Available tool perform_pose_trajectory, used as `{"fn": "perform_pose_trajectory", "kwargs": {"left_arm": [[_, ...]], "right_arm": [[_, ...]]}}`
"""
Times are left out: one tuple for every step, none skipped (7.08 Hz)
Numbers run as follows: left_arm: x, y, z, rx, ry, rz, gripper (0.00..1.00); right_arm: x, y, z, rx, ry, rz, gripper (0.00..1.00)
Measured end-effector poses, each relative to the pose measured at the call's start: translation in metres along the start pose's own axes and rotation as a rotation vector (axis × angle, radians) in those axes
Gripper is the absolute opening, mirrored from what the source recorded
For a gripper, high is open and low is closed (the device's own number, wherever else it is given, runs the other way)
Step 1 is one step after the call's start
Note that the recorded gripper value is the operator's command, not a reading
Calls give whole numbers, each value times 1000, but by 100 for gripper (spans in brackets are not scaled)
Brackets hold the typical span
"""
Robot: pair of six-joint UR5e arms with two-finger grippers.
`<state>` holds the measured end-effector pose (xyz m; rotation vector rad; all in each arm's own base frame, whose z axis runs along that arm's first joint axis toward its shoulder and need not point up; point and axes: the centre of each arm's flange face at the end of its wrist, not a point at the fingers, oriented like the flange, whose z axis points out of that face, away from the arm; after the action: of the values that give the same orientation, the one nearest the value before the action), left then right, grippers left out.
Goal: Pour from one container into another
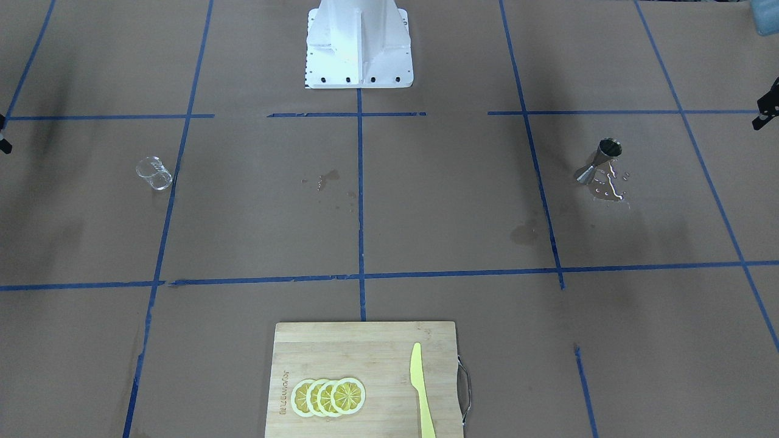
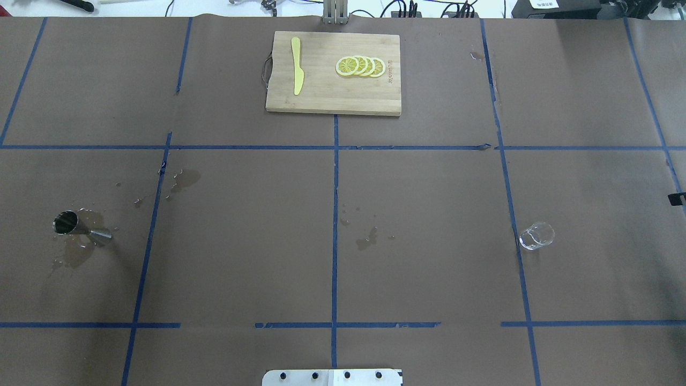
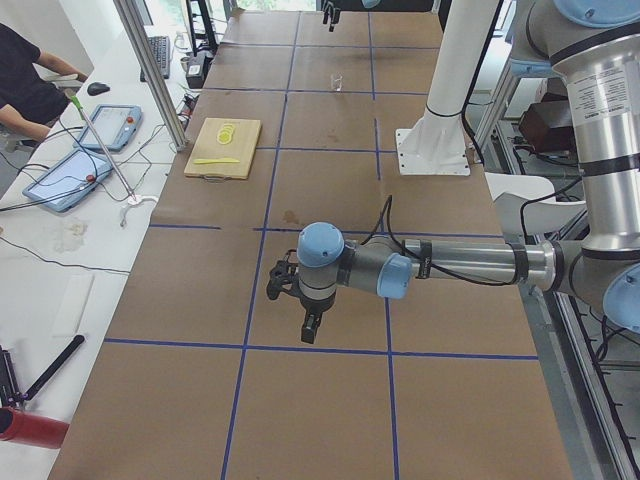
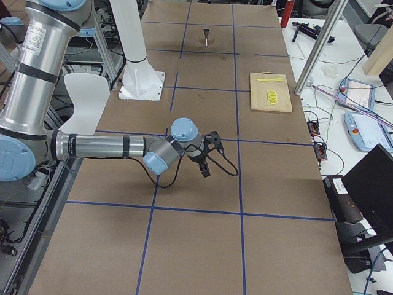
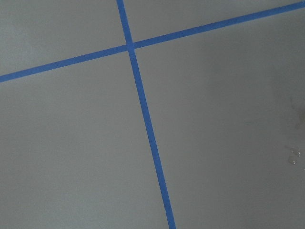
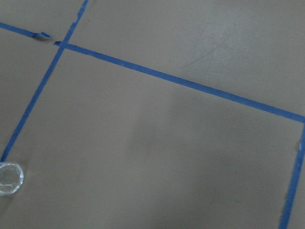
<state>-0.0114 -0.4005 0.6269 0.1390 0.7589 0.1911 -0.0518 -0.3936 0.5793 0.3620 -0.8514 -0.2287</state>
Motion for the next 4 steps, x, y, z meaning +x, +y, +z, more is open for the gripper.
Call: {"fn": "perform_pose_trajectory", "kwargs": {"left_arm": [[0,0,0,-2,3,-4,100],[1,0,-1,-3,11,-7,100],[4,0,-2,-3,30,-10,100],[9,-1,-7,-11,61,-25,100]], "right_arm": [[19,-11,-9,-59,21,16,100],[36,-26,-18,-131,31,66,100],[49,-42,-29,-206,32,127,100],[59,-56,-41,-270,31,180,100]]}}
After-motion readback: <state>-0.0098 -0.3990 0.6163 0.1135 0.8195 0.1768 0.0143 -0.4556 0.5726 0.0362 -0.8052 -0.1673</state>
